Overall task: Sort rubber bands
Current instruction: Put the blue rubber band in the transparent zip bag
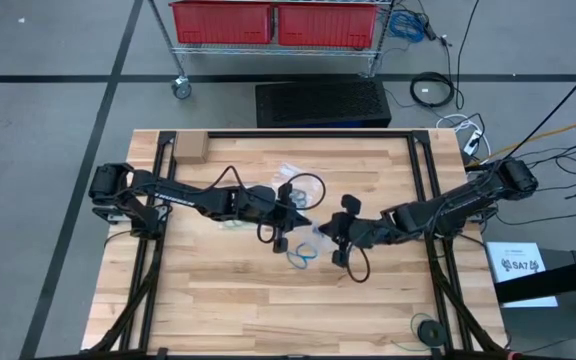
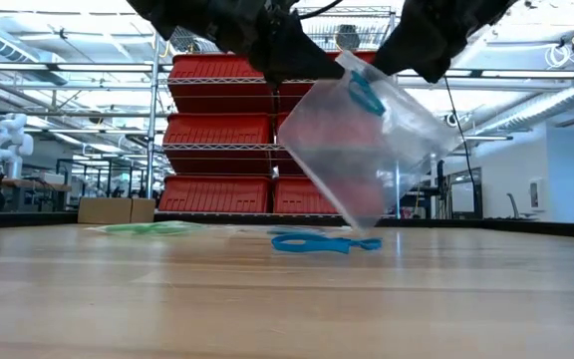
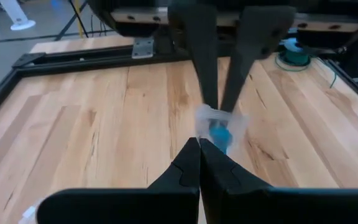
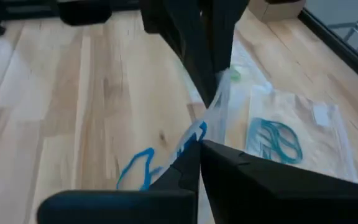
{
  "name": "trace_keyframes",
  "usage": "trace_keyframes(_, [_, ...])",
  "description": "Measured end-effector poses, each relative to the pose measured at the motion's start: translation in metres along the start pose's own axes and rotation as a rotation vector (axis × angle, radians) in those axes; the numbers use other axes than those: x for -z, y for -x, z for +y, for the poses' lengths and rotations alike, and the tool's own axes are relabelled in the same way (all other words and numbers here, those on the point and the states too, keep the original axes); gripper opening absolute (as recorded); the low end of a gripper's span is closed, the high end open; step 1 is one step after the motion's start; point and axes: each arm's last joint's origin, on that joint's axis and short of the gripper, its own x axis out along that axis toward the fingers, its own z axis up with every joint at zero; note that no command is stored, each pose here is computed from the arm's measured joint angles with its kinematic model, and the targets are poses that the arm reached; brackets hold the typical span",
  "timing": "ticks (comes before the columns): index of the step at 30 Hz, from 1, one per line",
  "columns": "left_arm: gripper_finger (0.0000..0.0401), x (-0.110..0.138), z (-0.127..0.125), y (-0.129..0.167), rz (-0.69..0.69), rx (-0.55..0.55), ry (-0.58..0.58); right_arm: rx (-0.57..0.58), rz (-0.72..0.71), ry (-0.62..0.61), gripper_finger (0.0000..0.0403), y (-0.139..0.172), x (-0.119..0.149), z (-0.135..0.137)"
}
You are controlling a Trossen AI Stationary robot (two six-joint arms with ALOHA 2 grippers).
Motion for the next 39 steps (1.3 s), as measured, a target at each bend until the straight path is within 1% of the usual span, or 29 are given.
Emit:
trace_keyframes(3, [0.0, -0.001, 0.001, 0.0, -0.007, -0.023, -0.002, -0.01, -0.002, 0.0, 0.0043, 0.0, -0.001, 0.0])
trace_keyframes(7, [0.0, -0.001, 0.001, 0.0, -0.005, -0.025, -0.036, -0.011, -0.004, -0.001, 0.0109, 0.0, -0.001, 0.0])
trace_keyframes(10, [0.0, -0.001, 0.003, 0.003, 0.006, -0.047, -0.057, -0.011, -0.013, -0.005, 0.016, 0.002, -0.002, -0.001])
trace_keyframes(13, [0.0, -0.006, 0.007, 0.01, 0.009, -0.087, -0.069, -0.016, -0.027, -0.012, 0.0202, 0.01, -0.006, -0.003])
trace_keyframes(16, [0.0, -0.009, 0.008, 0.019, 0.025, -0.103, -0.083, -0.02, -0.035, -0.018, 0.023, 0.022, -0.009, -0.008])
trace_keyframes(19, [0.0, -0.009, 0.007, 0.024, 0.037, -0.1, -0.093, -0.024, -0.047, -0.032, 0.0243, 0.035, -0.012, -0.014])
trace_keyframes(22, [0.0, -0.004, 0.006, 0.027, 0.047, -0.098, -0.092, -0.025, -0.052, -0.033, 0.0246, 0.043, -0.013, -0.017])
trace_keyframes(24, [0.0, 0.002, 0.006, 0.027, 0.064, -0.113, -0.085, -0.026, -0.038, -0.026, 0.0246, 0.044, -0.012, -0.018])
trace_keyframes(27, [0.0, 0.012, 0.006, 0.031, 0.083, -0.153, -0.072, -0.017, 0.021, -0.028, 0.0247, 0.04, -0.005, -0.016])
trace_keyframes(29, [0.0, 0.018, 0.006, 0.037, 0.094, -0.173, -0.07, -0.008, 0.072, -0.049, 0.0247, 0.033, 0.002, -0.012])
trace_keyframes(32, [0.0, 0.021, 0.006, 0.051, 0.067, -0.201, -0.052, -0.008, 0.142, -0.087, 0.0247, 0.015, 0.013, -0.002])
trace_keyframes(36, [0.0, 0.021, 0.006, 0.073, -0.002, -0.221, -0.035, 0.037, 0.24, -0.085, 0.0247, -0.018, 0.035, 0.01])
trace_keyframes(39, [0.0, 0.022, 0.007, 0.089, -0.045, -0.23, -0.014, 0.035, 0.279, -0.085, 0.0247, -0.044, 0.05, 0.019])
